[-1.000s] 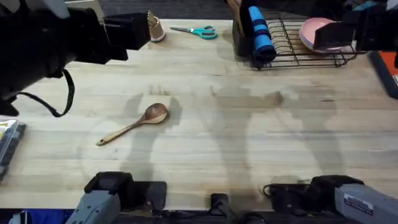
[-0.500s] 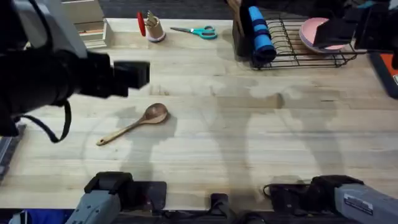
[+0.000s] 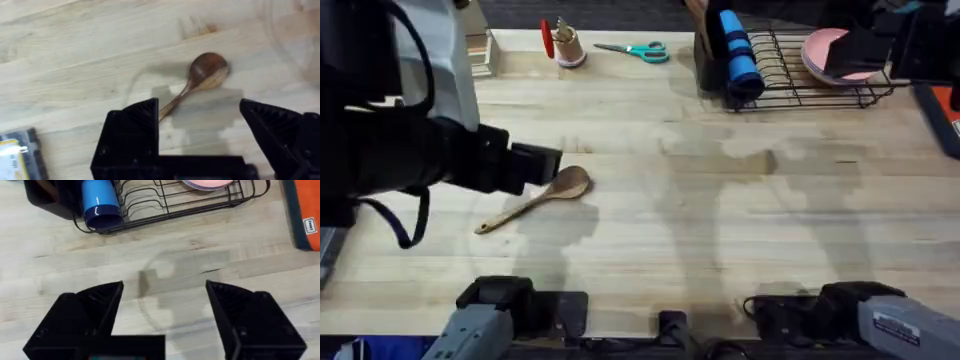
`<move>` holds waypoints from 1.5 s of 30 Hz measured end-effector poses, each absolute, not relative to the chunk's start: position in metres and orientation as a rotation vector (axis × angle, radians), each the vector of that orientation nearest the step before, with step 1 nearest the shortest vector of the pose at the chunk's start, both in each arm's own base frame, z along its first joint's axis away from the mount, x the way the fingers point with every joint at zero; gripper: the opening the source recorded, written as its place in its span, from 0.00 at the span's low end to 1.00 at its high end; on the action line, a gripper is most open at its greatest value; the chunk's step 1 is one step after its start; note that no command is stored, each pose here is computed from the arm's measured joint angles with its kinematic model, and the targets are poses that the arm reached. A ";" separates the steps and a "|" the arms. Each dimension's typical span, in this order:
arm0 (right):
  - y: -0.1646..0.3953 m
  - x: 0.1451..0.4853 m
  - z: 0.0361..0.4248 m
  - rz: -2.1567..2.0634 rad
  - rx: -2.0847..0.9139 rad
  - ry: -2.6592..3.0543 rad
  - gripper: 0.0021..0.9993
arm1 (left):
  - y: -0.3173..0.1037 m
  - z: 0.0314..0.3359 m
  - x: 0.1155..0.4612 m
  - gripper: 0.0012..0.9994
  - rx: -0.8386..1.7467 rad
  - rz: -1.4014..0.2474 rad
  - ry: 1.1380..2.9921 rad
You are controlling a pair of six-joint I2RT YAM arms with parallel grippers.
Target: Pick up the spoon on the table one by one and put them onto the rack
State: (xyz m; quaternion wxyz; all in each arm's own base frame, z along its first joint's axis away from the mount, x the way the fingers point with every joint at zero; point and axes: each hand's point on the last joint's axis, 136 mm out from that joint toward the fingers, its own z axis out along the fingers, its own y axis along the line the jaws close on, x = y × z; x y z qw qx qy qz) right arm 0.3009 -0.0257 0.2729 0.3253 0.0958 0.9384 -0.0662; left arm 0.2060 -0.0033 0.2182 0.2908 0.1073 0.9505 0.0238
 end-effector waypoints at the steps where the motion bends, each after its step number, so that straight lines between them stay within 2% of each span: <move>1: -0.026 0.301 0.273 -0.173 0.251 2.460 1.00 | -0.003 0.217 0.204 0.99 0.311 0.075 2.543; 9: -0.026 0.301 0.273 -0.172 0.256 2.458 1.00 | 0.004 0.207 0.195 0.99 0.554 0.182 2.562; 13: -0.026 0.301 0.273 -0.170 0.260 2.457 1.00 | 0.007 0.178 0.192 0.99 0.629 0.200 2.638; 25: -0.026 0.301 0.273 -0.170 0.260 2.457 1.00 | 0.007 0.136 0.212 0.99 0.692 0.165 2.785; 34: -0.026 0.301 0.273 -0.170 0.260 2.457 1.00 | 0.007 0.099 0.213 0.99 0.743 0.105 2.965; 41: -0.026 0.301 0.273 -0.175 0.260 2.456 1.00 | 0.019 0.082 0.216 0.99 0.674 0.074 3.051; 45: -0.027 0.301 0.273 -0.179 0.260 2.456 1.00 | 0.017 0.078 0.227 0.99 0.673 0.052 3.008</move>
